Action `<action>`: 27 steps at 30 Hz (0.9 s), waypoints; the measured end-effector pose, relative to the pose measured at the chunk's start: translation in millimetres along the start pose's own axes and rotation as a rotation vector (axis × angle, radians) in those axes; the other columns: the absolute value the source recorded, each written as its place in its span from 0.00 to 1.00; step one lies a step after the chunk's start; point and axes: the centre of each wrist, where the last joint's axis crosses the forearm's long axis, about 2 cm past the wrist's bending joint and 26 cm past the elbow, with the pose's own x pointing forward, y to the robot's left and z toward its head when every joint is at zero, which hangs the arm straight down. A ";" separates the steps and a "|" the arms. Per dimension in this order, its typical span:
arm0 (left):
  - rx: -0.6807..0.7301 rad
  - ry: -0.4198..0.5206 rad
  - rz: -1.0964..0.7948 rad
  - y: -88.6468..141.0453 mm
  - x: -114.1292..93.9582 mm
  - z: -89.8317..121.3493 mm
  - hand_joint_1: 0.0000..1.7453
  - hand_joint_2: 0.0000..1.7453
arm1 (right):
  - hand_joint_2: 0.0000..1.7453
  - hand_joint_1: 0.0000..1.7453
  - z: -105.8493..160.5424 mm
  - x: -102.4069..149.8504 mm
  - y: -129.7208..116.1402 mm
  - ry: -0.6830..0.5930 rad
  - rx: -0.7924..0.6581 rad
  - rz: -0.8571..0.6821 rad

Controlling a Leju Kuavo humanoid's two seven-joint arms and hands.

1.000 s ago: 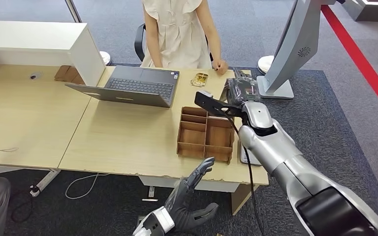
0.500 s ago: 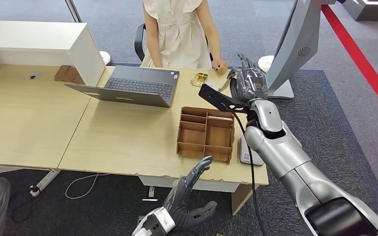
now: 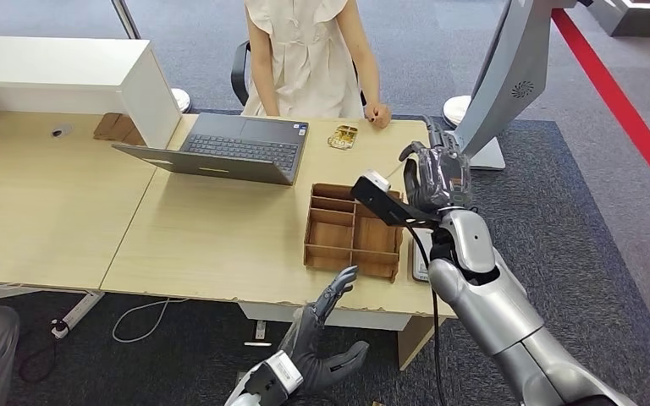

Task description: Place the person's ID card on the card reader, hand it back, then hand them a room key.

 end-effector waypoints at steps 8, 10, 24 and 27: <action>-0.004 -0.003 0.016 -2.2 1.0 0.0 0.00 1.00 | 1.00 1.00 -43.5 -0.1 -28.1 -0.022 0.035 0.065; -0.008 -0.004 0.017 -2.9 1.2 -0.1 0.00 1.00 | 1.00 1.00 -56.8 2.5 -36.1 -0.030 0.039 0.085; -0.024 -0.013 0.017 -4.7 2.5 -0.5 0.00 1.00 | 1.00 1.00 -107.6 28.1 -52.0 -0.050 0.119 0.204; -0.037 -0.016 0.023 -5.0 2.5 -0.5 0.00 1.00 | 1.00 1.00 -111.2 28.8 -50.3 -0.041 0.135 0.225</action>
